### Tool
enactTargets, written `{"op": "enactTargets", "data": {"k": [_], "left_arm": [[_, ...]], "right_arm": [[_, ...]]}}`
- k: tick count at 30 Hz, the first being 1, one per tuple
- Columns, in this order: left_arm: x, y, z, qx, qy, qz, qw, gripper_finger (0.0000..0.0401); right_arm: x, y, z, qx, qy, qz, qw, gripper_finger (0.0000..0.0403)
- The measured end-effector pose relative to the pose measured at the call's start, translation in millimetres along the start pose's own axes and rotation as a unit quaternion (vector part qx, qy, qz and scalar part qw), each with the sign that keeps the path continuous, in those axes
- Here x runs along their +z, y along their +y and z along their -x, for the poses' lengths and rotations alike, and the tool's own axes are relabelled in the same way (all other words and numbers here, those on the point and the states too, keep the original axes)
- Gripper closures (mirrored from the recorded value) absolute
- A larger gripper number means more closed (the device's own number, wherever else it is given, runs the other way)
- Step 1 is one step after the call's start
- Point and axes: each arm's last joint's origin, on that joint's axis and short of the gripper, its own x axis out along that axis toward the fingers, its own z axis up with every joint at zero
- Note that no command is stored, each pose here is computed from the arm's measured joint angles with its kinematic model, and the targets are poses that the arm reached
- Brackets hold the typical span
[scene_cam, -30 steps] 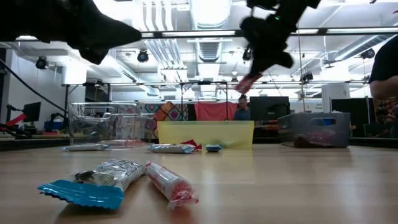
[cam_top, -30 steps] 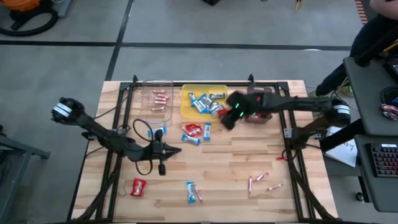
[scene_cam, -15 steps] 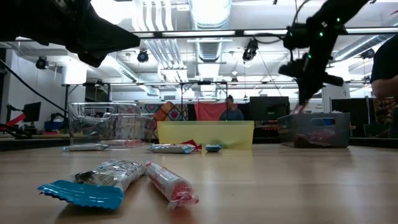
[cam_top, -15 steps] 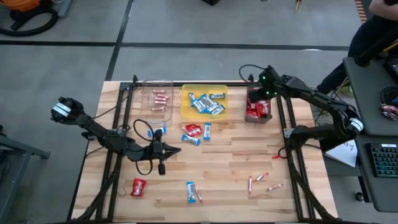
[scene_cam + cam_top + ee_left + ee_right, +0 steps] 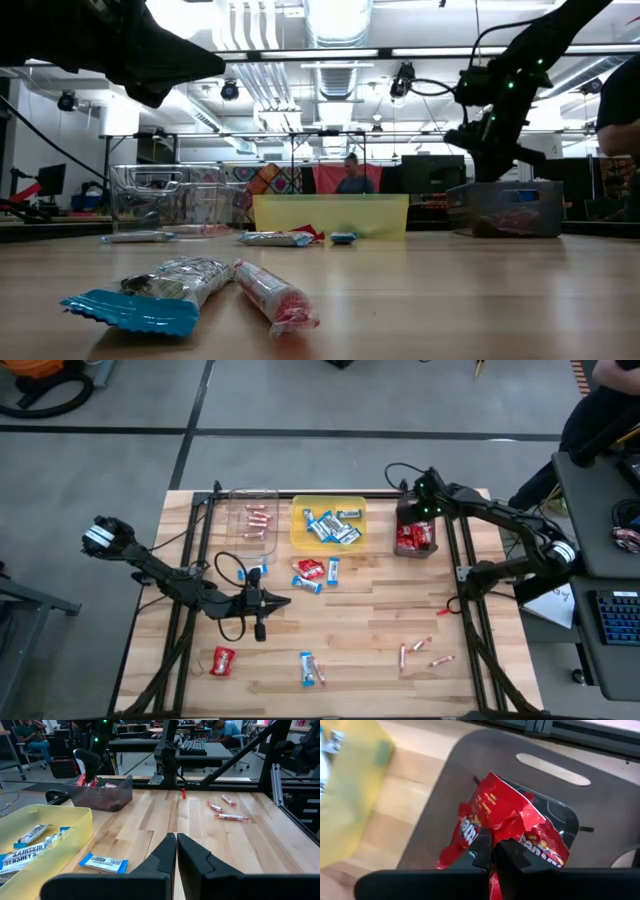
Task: Sort candy
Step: Put the red candy into the black bin
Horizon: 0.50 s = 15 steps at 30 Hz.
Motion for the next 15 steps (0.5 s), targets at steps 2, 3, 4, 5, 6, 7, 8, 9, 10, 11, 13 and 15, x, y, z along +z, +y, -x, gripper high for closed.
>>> {"op": "enactTargets", "data": {"k": [2,3,4,5,6,7,8,9,10,11,13,15], "left_arm": [[0.0,0.0,0.0,0.0,0.0,0.0,1.0,0.0401],[0.0,0.0,0.0,0.0,0.0,0.0,1.0,0.0401],[0.0,0.0,0.0,0.0,0.0,0.001,1.0,0.0401],[-0.1,0.0,0.0,0.0,0.0,0.003,1.0,0.0401],[-0.2,0.0,0.0,0.0,0.001,0.004,1.0,0.0401],[-0.2,0.0,0.0,0.0,0.001,0.005,1.0,0.0401],[-0.3,0.0,0.0,0.0,0.001,0.005,1.0,0.0401],[-0.5,0.1,0.0,0.0,0.002,0.006,1.0,0.0401],[-0.6,0.1,0.0,0.0,0.002,0.006,1.0,0.0401],[-0.5,0.1,0.0,0.0,0.002,0.006,1.0,0.0401],[-0.6,0.1,0.0,0.0,0.002,0.006,1.0,0.0401],[-0.6,0.1,0.0,0.0,0.003,0.006,1.0,0.0401]], "right_arm": [[0.0,-0.8,-5.9,-0.013,0.007,0.003,1.0,0.0394],[-0.3,-1.6,-8.2,-0.027,0.009,0.004,1.0,0.0394],[-0.4,-2.5,-10.0,-0.041,0.009,0.007,0.999,0.0393],[-0.2,-3.2,-11.2,-0.053,0.008,0.011,0.999,0.0392],[0.0,-3.8,-12.2,-0.064,0.006,0.014,0.998,0.0389],[0.1,-4.4,-12.8,-0.073,0.005,0.016,0.997,0.0385],[0.3,-4.8,-13.0,-0.081,0.004,0.018,0.997,0.0381],[0.6,-5.0,-13.0,-0.086,0.002,0.019,0.996,0.0378],[1.0,-5.0,-12.8,-0.087,0.001,0.022,0.996,0.0376],[1.2,-4.9,-12.7,-0.087,0.001,0.023,0.996,0.0375],[1.1,-5.0,-12.7,-0.087,0.001,0.025,0.996,0.0374],[0.6,-5.1,-12.7,-0.088,0.004,0.026,0.996,0.0374]]}}
